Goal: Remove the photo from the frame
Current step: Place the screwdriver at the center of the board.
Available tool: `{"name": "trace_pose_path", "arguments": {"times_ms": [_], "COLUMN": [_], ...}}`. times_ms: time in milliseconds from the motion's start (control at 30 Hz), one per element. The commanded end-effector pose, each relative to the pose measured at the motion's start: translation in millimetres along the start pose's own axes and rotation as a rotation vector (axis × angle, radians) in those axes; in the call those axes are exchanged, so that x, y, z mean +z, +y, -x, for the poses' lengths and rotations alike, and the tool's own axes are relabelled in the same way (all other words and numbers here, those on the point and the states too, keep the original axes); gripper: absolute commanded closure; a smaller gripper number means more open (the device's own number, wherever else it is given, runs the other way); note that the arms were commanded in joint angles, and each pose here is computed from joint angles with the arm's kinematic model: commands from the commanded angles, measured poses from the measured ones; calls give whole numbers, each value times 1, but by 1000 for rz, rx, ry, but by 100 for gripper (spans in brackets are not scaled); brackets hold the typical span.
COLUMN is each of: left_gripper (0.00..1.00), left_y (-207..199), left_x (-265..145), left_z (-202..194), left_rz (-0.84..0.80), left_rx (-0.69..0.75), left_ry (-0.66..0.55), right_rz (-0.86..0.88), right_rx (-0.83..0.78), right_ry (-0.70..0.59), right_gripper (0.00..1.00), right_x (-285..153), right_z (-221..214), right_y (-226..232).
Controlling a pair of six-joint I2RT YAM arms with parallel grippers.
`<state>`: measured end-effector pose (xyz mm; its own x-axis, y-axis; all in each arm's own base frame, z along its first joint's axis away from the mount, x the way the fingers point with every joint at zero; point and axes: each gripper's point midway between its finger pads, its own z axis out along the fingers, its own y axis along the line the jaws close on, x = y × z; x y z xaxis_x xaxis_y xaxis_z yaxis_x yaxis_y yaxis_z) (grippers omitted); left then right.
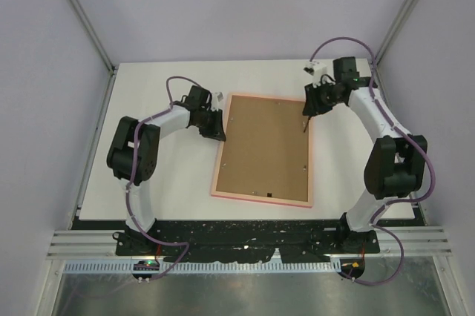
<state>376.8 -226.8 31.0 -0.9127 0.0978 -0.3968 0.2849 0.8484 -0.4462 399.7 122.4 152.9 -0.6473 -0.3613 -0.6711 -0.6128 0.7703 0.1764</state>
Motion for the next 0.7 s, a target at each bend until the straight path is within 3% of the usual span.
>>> {"name": "trace_pose_path", "arguments": {"times_ms": [0,100,433,667], "left_gripper": [99,100,100,100], "left_y": [34,38,37,39], "left_x": [-7,-9,-9,-9], "left_z": [-1,-1,-2,0], "left_rz": [141,152,139,124], "left_rx": [-30,-38,-49,-62], "left_ry": [-22,-30,-23,-26], "right_rz": [-88,-34,-133,-317], "right_rx": [122,251,366,480], "right_ry": [171,320,426,322], "right_gripper": [92,92,92,91], "right_x": [-50,-67,-46,-14], "right_z": [-51,-95,-137,-123], "right_y": [-54,-76,-131,-187]}}
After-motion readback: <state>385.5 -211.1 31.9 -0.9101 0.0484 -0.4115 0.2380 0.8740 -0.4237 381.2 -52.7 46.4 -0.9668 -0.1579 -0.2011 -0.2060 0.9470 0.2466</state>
